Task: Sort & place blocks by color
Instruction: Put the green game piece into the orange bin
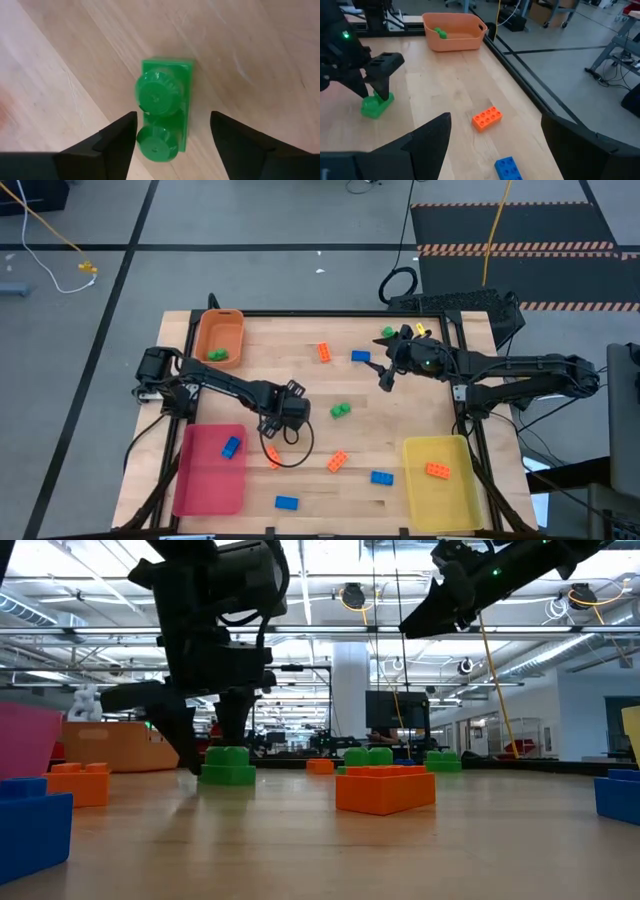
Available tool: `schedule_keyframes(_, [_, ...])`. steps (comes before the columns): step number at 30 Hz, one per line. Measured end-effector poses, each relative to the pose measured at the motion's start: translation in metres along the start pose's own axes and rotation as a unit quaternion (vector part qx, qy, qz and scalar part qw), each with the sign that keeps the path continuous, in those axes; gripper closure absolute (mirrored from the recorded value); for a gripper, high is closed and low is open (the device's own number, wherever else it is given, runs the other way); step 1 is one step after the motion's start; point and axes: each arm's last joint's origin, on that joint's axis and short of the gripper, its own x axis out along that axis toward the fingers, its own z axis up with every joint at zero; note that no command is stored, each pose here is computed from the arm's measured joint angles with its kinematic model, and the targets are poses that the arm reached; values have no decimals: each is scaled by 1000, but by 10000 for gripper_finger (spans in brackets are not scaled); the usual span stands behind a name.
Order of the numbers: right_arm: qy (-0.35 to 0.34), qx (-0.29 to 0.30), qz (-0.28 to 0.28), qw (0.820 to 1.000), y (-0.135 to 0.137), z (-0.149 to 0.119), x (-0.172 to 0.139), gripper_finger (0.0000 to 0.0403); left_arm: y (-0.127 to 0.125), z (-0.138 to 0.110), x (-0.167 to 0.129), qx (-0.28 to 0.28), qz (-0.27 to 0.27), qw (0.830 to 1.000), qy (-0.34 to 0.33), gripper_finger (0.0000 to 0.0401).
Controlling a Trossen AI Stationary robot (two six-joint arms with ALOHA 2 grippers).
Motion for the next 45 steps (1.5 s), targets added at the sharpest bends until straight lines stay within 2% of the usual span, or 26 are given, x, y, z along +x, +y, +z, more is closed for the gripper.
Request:
schedule_keyframes(6, [0,-4,0,1000,0,0,0,96,0,0,0,-23,0,1000,-3,201])
schedule_keyframes(15, [0,-5,0,1000,0,0,0,96,2,0,-2,-63,4,998,-3,318])
schedule_keyframes(20, [1,-9,0,1000,0,0,0,96,7,-6,-1,-95,2,995,14,324])
schedule_keyframes(25, [1,-9,0,1000,0,0,0,96,14,-11,-7,-113,-6,992,55,311])
schedule_keyframes(33, [1,-9,0,1000,0,0,0,96,40,-28,-24,-165,13,977,135,328])
schedule_keyframes(36, [5,-10,0,1000,0,-1,0,96,52,-44,-27,-200,22,962,181,328])
schedule_keyframes(38, [8,-11,0,1000,0,-1,0,96,60,-60,-27,-233,23,946,223,328])
schedule_keyframes(42, [11,-12,0,1000,0,-2,0,96,78,-100,-29,-323,22,897,302,327])
schedule_keyframes(45, [14,-13,1,1000,0,-3,0,96,93,-129,-38,-394,29,867,302,331])
